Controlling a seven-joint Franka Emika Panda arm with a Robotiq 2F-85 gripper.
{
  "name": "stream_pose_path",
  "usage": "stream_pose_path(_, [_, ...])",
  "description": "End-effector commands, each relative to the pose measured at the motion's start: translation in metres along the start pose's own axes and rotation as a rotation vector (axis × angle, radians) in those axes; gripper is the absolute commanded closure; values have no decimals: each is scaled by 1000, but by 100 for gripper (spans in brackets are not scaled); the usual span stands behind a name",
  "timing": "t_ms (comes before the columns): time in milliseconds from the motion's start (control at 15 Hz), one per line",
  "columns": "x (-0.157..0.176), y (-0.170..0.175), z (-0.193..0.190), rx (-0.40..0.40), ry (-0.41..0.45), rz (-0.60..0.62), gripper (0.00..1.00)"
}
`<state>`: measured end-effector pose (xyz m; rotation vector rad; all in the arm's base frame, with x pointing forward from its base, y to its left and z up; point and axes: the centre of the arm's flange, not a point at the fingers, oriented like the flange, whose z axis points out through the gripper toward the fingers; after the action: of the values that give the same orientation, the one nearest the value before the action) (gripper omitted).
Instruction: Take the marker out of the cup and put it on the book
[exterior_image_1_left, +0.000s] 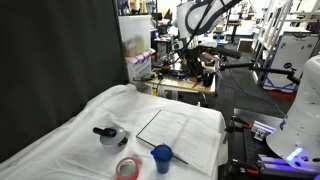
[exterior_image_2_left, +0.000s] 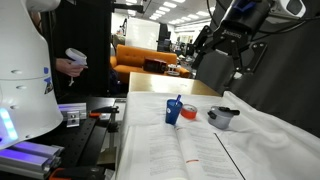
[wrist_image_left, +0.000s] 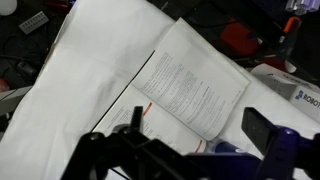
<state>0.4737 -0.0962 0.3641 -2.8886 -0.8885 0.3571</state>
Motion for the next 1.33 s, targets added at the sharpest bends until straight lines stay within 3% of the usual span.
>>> stream_pose_path(0, [0, 0, 0, 0, 0, 0, 0])
stream_pose_path(1267, [1, 0, 0, -2, 3, -2, 0])
